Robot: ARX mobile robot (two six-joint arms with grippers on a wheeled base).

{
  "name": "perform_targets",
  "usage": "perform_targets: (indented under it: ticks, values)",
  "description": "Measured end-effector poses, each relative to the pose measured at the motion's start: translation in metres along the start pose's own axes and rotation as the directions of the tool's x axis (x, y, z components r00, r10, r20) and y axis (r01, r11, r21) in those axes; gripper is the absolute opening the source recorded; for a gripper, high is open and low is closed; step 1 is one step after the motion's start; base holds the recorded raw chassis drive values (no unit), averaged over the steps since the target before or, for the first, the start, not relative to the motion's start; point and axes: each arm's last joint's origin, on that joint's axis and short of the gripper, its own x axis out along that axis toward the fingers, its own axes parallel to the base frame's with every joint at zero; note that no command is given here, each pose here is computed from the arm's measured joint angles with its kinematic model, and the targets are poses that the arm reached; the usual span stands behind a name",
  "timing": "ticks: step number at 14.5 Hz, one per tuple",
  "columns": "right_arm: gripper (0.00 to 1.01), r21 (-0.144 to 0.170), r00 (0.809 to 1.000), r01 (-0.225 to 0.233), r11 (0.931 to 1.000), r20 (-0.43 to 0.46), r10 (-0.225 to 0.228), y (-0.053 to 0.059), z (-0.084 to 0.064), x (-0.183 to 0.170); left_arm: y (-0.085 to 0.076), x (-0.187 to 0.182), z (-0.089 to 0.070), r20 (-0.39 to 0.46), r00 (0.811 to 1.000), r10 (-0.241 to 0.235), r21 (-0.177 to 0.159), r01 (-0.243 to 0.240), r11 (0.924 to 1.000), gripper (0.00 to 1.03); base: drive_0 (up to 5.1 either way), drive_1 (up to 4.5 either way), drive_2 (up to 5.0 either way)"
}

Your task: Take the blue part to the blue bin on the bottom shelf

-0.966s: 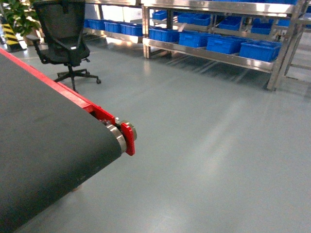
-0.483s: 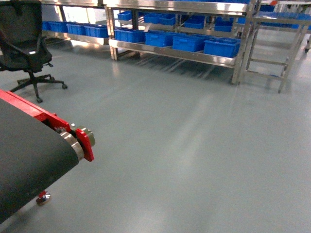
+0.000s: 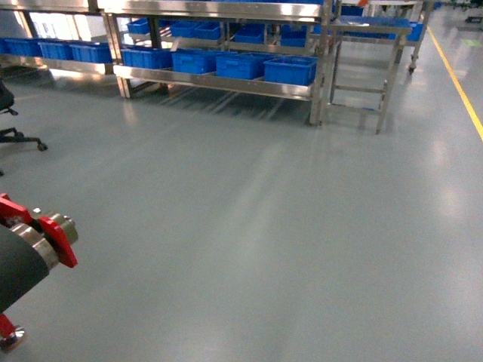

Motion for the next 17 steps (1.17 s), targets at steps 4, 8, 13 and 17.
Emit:
perform_targets:
  ticks: [4, 8, 13, 17]
  values:
    - [0.98, 0.0, 1.0, 0.0, 1.0, 0.0, 0.0, 0.0, 0.0, 0.0, 0.0, 0.0, 0.0, 0.0, 1.0, 0.0, 0.0, 0.0, 1.0, 0.43, -1.6, -1.57, -1.6]
    - [0.98, 0.0, 1.0, 0.0, 1.0, 0.0, 0.0, 0.0, 0.0, 0.0, 0.0, 0.0, 0.0, 0.0, 1.0, 0.0, 0.0, 0.0, 1.0, 0.43, -1.7, -1.67, -1.7]
    - [0.98, 0.0, 1.0, 0.0, 1.0, 0.0, 0.0, 0.0, 0.0, 0.0, 0.0, 0.0, 0.0, 0.0, 1.0, 0.0, 0.0, 0.0, 1.0, 0.43, -1.6, -1.61, -1.6]
    - [0.98, 0.0, 1.0, 0.001, 1.0, 0.005, -0.001, 0.0, 0.0004, 0.0, -0.0003, -0.0006, 0.0006, 0.006, 1.0, -0.008, -0.004, 0.008, 1.0, 0.43, -1.7, -1.73, -1.7]
